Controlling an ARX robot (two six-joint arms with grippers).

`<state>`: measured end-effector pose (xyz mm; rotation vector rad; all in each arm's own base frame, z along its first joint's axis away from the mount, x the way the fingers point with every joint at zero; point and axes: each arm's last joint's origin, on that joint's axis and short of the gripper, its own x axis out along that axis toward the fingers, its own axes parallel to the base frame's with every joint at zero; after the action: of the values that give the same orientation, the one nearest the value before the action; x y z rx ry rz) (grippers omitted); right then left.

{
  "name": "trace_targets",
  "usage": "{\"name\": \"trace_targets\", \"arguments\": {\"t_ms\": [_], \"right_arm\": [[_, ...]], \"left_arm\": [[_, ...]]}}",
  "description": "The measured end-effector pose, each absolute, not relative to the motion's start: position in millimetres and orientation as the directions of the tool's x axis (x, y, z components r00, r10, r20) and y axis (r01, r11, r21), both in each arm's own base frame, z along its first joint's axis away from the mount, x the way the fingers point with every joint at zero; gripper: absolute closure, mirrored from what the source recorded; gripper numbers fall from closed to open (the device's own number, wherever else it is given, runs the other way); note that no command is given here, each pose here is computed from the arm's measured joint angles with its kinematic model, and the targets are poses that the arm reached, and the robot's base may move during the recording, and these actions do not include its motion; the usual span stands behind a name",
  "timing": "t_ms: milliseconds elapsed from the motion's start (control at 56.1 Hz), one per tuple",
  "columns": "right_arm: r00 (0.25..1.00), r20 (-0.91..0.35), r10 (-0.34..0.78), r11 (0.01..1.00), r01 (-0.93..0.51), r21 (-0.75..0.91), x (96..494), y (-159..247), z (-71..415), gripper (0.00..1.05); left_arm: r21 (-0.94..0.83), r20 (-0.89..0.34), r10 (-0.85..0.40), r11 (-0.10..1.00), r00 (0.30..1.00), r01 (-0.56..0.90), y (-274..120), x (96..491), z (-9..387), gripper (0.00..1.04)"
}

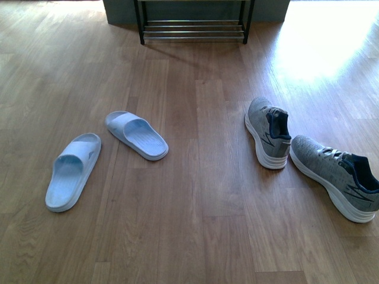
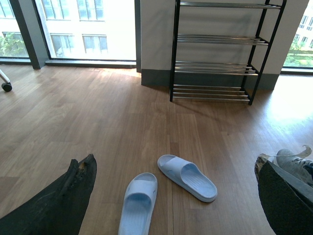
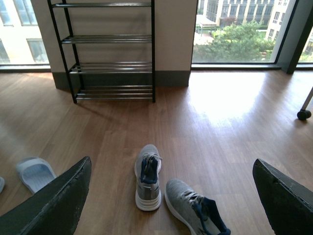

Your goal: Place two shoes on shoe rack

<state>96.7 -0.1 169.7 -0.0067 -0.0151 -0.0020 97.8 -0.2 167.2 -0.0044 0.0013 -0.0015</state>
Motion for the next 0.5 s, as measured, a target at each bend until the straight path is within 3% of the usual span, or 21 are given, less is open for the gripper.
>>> {"name": "trace_targets", "arguments": {"t_ms": [499], "right_arm": [[1.0, 0.015, -0.002, 1.0, 0.002, -0.007, 96.7, -0.1, 169.7, 0.09]], "left_arm": [[-0.004, -0.001, -0.002, 1.0, 1.0, 0.002, -0.2, 97.8, 167.2, 0.09]]}}
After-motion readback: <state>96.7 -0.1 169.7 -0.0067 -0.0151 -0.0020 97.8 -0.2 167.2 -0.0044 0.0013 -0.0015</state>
